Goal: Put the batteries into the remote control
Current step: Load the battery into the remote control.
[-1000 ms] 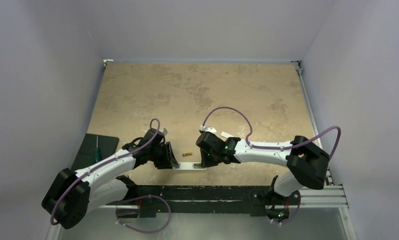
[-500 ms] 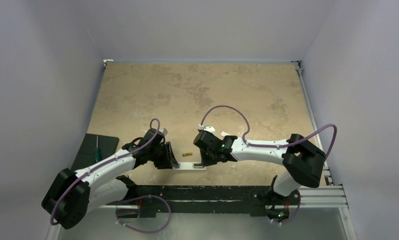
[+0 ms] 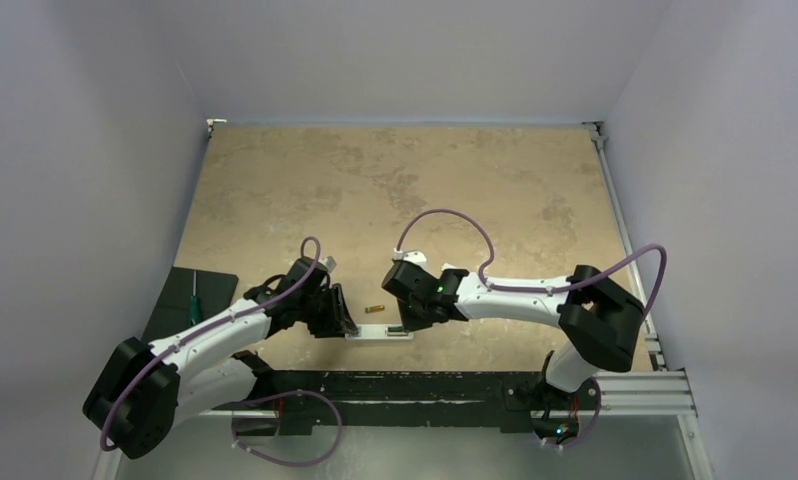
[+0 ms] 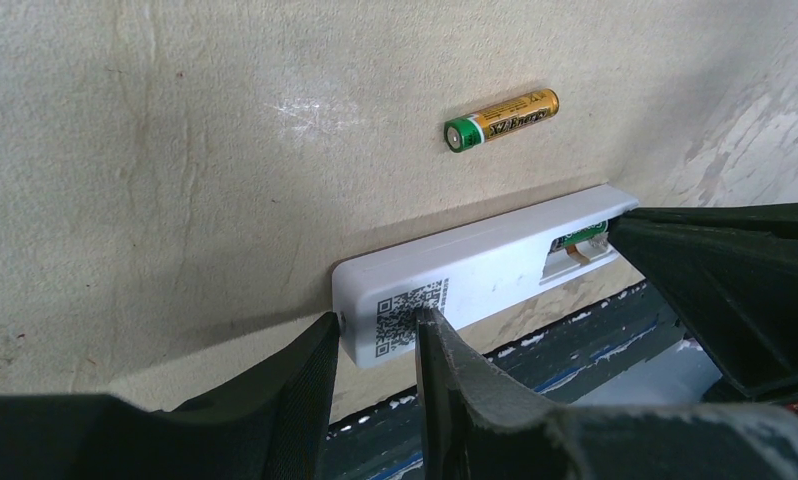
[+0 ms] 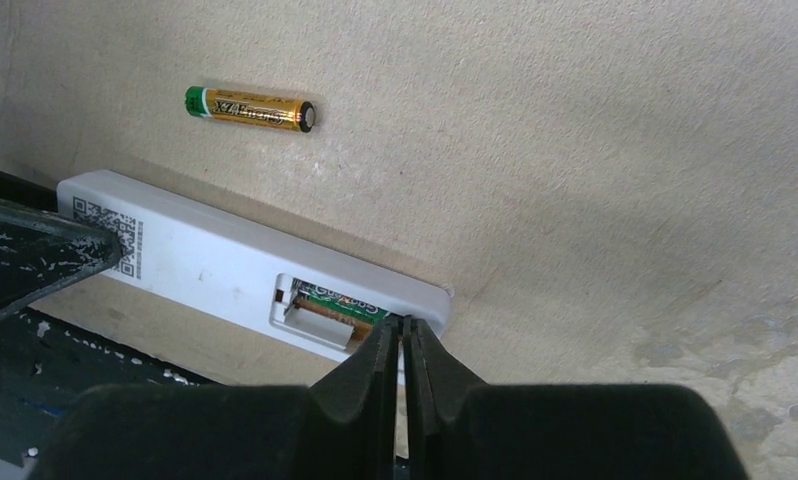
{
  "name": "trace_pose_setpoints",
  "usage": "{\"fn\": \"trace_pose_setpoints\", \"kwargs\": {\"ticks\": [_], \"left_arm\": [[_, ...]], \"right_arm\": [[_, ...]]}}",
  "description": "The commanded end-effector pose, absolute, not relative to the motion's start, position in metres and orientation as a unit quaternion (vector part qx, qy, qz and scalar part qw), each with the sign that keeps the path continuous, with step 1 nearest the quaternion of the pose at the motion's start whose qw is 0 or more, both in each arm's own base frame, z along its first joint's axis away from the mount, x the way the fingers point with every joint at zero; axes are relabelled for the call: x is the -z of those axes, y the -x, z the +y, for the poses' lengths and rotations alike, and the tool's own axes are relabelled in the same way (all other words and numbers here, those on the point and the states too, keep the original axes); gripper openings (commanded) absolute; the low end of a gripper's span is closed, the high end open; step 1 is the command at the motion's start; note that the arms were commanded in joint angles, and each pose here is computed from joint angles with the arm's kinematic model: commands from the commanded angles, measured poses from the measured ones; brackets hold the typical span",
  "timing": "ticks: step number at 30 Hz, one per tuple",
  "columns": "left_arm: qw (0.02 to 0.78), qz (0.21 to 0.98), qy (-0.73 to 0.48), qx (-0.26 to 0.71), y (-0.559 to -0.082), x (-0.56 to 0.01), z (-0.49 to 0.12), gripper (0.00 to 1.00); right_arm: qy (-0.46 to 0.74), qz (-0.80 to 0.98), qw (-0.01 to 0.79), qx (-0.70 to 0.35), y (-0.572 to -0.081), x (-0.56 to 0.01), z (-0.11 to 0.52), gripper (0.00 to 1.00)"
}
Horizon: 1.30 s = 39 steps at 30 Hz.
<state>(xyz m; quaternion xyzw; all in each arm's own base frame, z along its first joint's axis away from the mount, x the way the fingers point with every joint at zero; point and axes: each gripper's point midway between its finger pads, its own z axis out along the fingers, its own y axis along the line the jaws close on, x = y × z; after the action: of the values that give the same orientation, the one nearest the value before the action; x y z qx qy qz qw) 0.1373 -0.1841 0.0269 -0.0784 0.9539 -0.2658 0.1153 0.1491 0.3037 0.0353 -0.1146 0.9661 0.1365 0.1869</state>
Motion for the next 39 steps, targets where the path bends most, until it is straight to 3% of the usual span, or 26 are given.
{"fn": "trace_pose_setpoints", "kwargs": {"ticks": [1,17,31,36,39], "left_arm": [[0.131,0.945,0.063,0.292,-0.142,-0.034,-0.192,0.32],[0.135,0.945,0.062,0.291,-0.143,-0.036,-0.192,0.35],[0.135,0.949,0.072,0.277,-0.143,-0.033,-0.187,0.37],[0.138,0.952,0.074,0.262,-0.148,-0.041,-0.186,0.4],[0.152,0.954,0.071,0.248,-0.157,-0.053,-0.184,0.42]], "right_arm": [[0.116,0.961,0.216,-0.126,-0.164,-0.028,0.316,0.12],[0.122,0.954,0.254,-0.101,-0.176,-0.057,0.317,0.1],[0.147,0.941,0.271,-0.139,-0.172,-0.095,0.316,0.23],[0.164,0.937,0.259,-0.168,-0.158,-0.095,0.309,0.21],[0.179,0.935,0.24,-0.19,-0.144,-0.087,0.305,0.15]]}}
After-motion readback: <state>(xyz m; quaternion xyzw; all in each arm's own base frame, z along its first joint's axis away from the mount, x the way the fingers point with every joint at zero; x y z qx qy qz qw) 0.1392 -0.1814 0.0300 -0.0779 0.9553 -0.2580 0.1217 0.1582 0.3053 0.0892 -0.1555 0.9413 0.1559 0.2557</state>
